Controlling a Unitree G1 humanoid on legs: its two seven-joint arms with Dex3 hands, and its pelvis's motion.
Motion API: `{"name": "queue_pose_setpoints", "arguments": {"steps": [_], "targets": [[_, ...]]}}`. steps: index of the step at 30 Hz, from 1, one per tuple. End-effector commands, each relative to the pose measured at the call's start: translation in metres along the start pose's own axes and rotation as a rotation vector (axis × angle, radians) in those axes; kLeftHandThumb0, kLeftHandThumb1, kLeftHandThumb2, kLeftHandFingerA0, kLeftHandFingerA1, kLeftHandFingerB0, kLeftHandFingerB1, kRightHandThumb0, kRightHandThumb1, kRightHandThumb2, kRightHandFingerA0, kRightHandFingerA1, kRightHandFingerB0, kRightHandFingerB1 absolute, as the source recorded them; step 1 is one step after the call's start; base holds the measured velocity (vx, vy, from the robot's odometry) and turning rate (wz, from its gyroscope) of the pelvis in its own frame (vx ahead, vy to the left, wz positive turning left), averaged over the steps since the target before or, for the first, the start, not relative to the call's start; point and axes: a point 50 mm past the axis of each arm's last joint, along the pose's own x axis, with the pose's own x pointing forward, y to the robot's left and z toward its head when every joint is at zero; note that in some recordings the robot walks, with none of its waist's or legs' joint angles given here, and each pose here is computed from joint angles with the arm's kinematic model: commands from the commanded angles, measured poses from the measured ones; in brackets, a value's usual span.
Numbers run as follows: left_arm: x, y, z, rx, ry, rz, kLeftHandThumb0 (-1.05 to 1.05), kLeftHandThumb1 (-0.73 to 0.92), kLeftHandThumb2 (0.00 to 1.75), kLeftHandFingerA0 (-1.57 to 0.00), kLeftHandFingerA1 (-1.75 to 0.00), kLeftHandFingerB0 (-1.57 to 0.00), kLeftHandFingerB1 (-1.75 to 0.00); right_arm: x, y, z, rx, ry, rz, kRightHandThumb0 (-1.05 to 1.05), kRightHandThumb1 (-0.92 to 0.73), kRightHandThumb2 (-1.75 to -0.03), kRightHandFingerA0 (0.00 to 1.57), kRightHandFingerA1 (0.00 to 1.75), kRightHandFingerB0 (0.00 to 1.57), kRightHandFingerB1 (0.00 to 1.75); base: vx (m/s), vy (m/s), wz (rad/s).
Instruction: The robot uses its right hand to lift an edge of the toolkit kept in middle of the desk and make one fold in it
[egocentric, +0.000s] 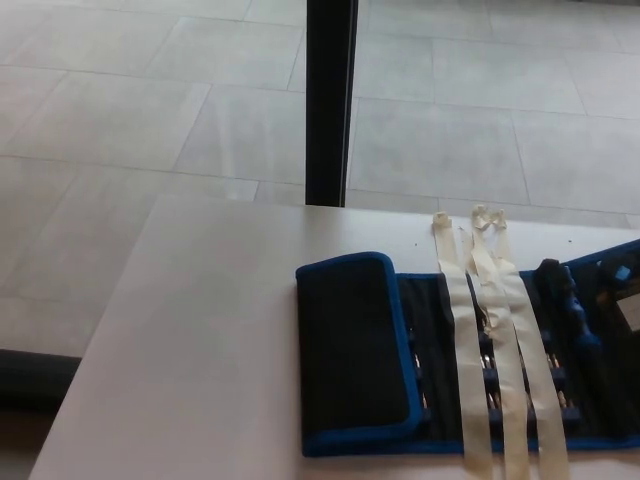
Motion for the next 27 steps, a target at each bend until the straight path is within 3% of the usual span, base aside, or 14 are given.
{"name": "queue_pose_setpoints", "arguments": {"steps": [1, 6, 7, 8, 10, 11, 15, 16, 17, 19, 21, 22, 26, 27], "targets": [[-0.005, 0.025, 0.009, -0.121, -0.088, -0.021, -0.67, 0.86, 0.66, -0.27, -0.48, -0.27, -0.33, -0.003, -0.021, 0.022, 0.13, -0.152, 0.055, -0.6, -0.76, -0.62, 0.28, 0.5, 0.27, 0.39, 0.0, 0.0, 0.0], [-0.011, 0.035, 0.007, -0.167, -0.098, -0.018, -0.7, 0.83, 0.66, -0.27, -0.49, -0.27, -0.32, -0.007, -0.025, 0.028, 0.253, -0.15, 0.053, -0.74, -0.8, -0.64, 0.21, 0.49, 0.18, 0.31, 0.0, 0.0, 0.0], [-0.011, 0.035, 0.007, -0.177, -0.104, -0.02, -0.71, 0.66, 0.98, -0.22, -0.55, -0.18, -0.44, -0.008, -0.029, 0.038, 0.314, -0.166, 0.051, -0.78, -0.83, -0.68, 0.06, 0.46, 0.08, 0.21, 0.0, 0.0, 0.0], [-0.011, 0.035, 0.008, -0.198, -0.115, -0.022, -0.69, 0.84, 0.65, -0.28, -0.48, -0.25, -0.31, -0.007, -0.037, 0.055, 0.43, -0.203, 0.034, -0.82, -0.69, -1.04, 0.1, 0.54, 0.0, 0.23, 0.0, 0.0, 0.0], [-0.01, 0.034, 0.009, -0.221, -0.121, -0.019, -0.7, 0.66, 0.99, -0.23, -0.54, -0.16, -0.44, -0.005, -0.043, 0.074, 0.563, -0.236, -0.032, -0.7, -0.84, -0.67, 0.16, 0.45, 0.07, 0.22, 0.0, 0.0, 0.0], [-0.009, 0.034, 0.01, -0.225, -0.119, -0.02, -0.68, 0.83, 0.65, -0.28, -0.47, -0.24, -0.3, -0.004, -0.051, 0.1, 0.677, -0.301, -0.054, -0.67, -0.88, -0.75, 0.1, 0.38, 0.0, 0.07, 0.0, 0.0, 0.0], [-0.008, 0.035, 0.012, -0.244, -0.12, -0.021, -0.69, 0.66, 0.99, -0.24, -0.56, -0.18, -0.45, -0.008, -0.063, 0.16, 0.814, -0.476, -0.163, -0.74, -0.71, -1.02, 0.17, 0.51, 0.06, 0.41, 0.0, 0.0, 0.0], [-0.007, 0.034, 0.014, -0.226, -0.123, -0.018, -0.7, 0.67, 1.0, -0.26, -0.57, -0.2, -0.46, -0.011, -0.065, 0.176, 0.851, -0.516, -0.168, -0.75, -0.88, -0.67, 0.26, 0.42, 0.18, 0.29, 0.0, 0.0, 0.0], [-0.007, 0.033, 0.017, -0.212, -0.132, -0.022, -0.68, 0.68, 1.0, -0.28, -0.58, -0.21, -0.46, -0.017, -0.068, 0.201, 0.914, -0.589, -0.156, -0.72, -0.72, -1.02, 0.2, 0.52, 0.13, 0.44, 0.0, 0.0, 0.0], [-0.007, 0.032, 0.018, -0.203, -0.135, -0.023, -0.67, 0.84, 0.65, -0.32, -0.52, -0.29, -0.32, -0.024, -0.069, 0.221, 0.951, -0.662, -0.128, -0.71, -0.92, -0.7, 0.2, 0.44, 0.14, 0.3, 0.0, 0.0, 0.0], [-0.008, 0.031, 0.02, -0.208, -0.155, -0.04, -0.68, 0.66, 0.99, -0.25, -0.58, -0.18, -0.45, -0.04, -0.066, 0.253, 1.001, -0.771, -0.064, -0.73, -0.92, -0.68, 0.19, 0.49, 0.17, 0.32, 0.0, 0.0, 0.0], [-0.008, 0.032, 0.02, -0.2, -0.155, -0.036, -0.67, 0.83, 0.65, -0.3, -0.53, -0.26, -0.31, -0.043, -0.065, 0.261, 0.992, -0.804, -0.039, -0.74, -0.92, -0.72, 0.16, 0.49, 0.1, 0.3, 0.0, 0.0, 0.0], [-0.008, 0.033, 0.023, -0.206, -0.154, -0.039, -0.7, 0.65, 0.98, -0.22, -0.56, -0.19, -0.45, -0.066, -0.049, 0.3, 0.946, -0.943, 0.119, -0.76, -0.92, -0.74, 0.16, 0.65, 0.07, 0.28, 0.0, 0.0, 0.02], [-0.008, 0.034, 0.024, -0.167, -0.161, -0.04, -0.67, 0.85, 0.66, -0.27, -0.5, -0.25, -0.3, -0.077, -0.036, 0.312, 0.916, -0.974, 0.187, -0.78, -0.76, -1.09, 0.34, 0.76, 0.09, 0.49, 0.0, 0.0, 0.07]]}}
